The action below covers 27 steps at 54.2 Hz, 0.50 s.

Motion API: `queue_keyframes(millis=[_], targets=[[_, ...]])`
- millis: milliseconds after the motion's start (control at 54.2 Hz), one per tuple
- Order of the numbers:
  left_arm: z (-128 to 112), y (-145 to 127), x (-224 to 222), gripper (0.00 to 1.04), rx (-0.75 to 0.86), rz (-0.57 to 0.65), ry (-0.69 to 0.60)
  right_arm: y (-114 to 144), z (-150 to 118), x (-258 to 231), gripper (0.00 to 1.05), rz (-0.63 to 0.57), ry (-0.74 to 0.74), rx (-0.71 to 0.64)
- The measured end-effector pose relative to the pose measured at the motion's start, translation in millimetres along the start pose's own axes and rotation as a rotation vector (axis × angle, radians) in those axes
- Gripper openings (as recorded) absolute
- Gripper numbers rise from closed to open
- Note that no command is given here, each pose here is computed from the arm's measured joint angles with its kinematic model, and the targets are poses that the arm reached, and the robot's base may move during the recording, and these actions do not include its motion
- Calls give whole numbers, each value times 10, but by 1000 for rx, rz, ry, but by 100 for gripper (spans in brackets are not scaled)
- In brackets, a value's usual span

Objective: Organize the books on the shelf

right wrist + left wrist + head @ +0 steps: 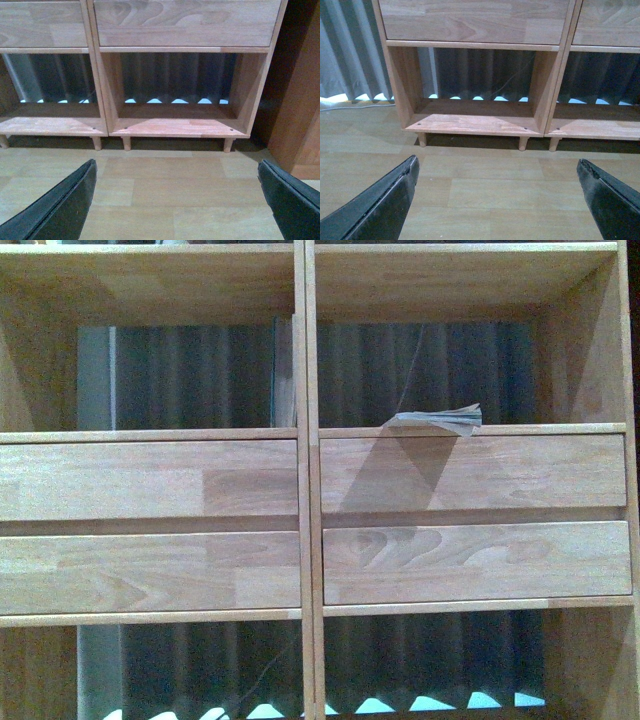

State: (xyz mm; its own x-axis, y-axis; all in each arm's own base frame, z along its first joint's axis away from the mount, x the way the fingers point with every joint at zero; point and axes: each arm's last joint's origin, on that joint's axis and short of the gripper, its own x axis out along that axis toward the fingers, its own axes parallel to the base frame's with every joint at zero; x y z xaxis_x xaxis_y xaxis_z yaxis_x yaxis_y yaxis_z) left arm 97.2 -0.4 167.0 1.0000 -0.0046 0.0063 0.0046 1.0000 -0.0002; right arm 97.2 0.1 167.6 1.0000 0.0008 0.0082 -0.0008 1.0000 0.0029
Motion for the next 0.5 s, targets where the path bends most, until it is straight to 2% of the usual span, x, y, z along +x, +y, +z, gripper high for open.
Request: queue_keyframes(millis=[498], targets=[[1,0,-1,97,0,0,-1,0,0,0,98,0,0,0]])
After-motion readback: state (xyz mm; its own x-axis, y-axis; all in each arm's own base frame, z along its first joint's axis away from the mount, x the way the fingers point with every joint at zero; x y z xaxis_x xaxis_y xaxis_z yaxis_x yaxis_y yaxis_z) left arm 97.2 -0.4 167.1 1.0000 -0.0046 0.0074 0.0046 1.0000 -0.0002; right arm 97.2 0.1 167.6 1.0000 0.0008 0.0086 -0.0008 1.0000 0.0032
